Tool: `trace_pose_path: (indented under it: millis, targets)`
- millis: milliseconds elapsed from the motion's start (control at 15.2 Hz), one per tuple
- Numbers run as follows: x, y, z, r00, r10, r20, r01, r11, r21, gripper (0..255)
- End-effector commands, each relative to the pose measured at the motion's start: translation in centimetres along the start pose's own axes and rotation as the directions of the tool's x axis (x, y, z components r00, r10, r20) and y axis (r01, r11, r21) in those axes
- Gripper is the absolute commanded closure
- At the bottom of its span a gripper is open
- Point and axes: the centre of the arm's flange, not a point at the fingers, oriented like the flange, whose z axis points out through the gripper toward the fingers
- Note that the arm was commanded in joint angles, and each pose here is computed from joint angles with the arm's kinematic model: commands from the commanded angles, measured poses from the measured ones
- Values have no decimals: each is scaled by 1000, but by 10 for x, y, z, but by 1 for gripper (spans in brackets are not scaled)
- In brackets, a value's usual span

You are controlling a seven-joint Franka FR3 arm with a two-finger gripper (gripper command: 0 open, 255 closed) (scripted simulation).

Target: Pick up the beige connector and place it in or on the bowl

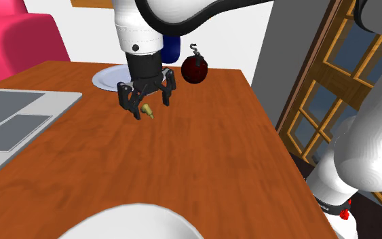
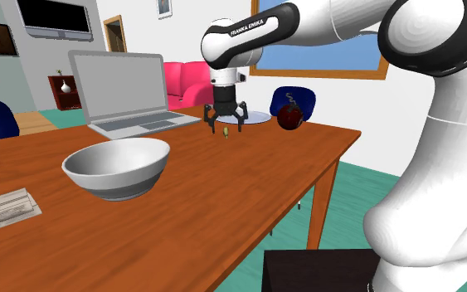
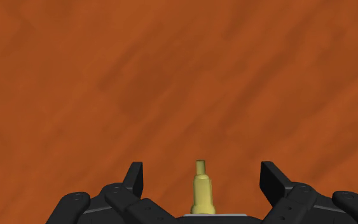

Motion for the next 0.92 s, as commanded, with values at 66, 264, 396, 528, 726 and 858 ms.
trace_pose_path:
  millis: [66,264,396,528,726,858]
  targets:
    - [-1,0,7,1000,0,0,0,1000,0,0]
    - [-1,0,7,1000,0,0,0,1000,0,0]
    - [-1,0,7,1000,0,0,0,1000,0,0]
    - [-1,0,7,1000,0,0,0,1000,0,255]
    - [-1,0,7,1000,0,0,0,1000,0,255]
    - [0,0,7,1000,0,0,0,1000,0,255]
